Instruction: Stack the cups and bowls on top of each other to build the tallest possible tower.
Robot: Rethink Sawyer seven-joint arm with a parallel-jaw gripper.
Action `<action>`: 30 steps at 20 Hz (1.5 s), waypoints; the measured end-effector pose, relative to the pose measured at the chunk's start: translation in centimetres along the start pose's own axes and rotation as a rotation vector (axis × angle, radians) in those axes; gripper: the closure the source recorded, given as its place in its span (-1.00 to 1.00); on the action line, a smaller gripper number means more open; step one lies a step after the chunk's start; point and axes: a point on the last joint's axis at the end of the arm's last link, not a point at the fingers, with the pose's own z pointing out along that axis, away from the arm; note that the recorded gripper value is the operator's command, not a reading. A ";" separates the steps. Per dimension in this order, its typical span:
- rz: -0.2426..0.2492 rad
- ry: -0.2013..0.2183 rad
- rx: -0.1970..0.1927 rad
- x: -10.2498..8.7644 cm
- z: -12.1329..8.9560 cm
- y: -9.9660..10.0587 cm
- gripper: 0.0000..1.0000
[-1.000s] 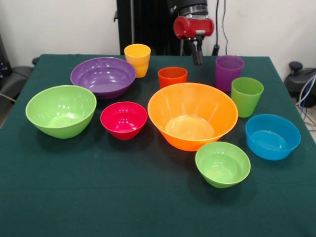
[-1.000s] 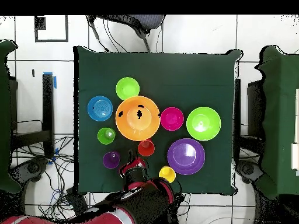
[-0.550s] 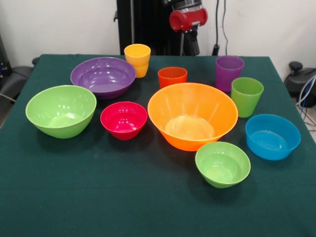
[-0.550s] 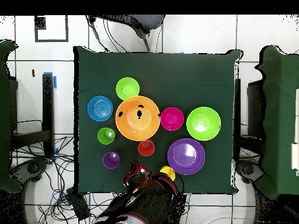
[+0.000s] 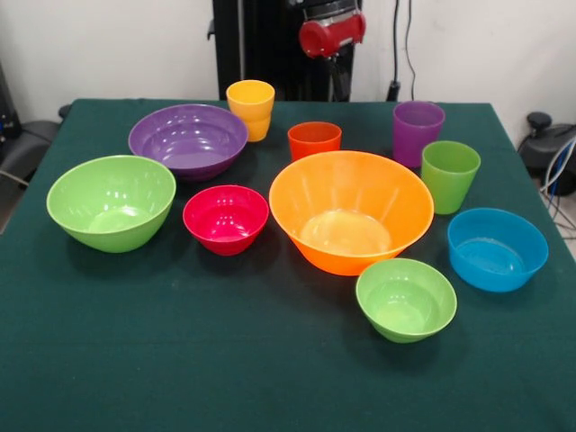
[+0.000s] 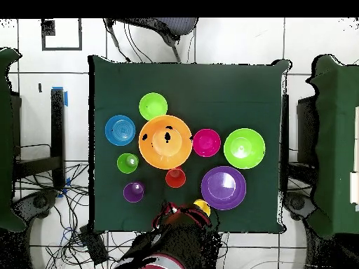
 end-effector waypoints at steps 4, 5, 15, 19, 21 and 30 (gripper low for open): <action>-0.073 0.069 -0.045 1.5 0.0 0.5 1.00; -0.105 0.107 -0.061 2.2 0.1 0.6 1.00; -0.072 0.278 -0.028 4.2 1.1 0.1 -1.00; -0.056 0.271 -0.027 3.9 1.2 0.2 -1.00; -0.057 0.265 -0.025 3.7 1.3 0.1 -1.00; 0.050 0.222 0.018 2.2 1.2 -0.2 -1.00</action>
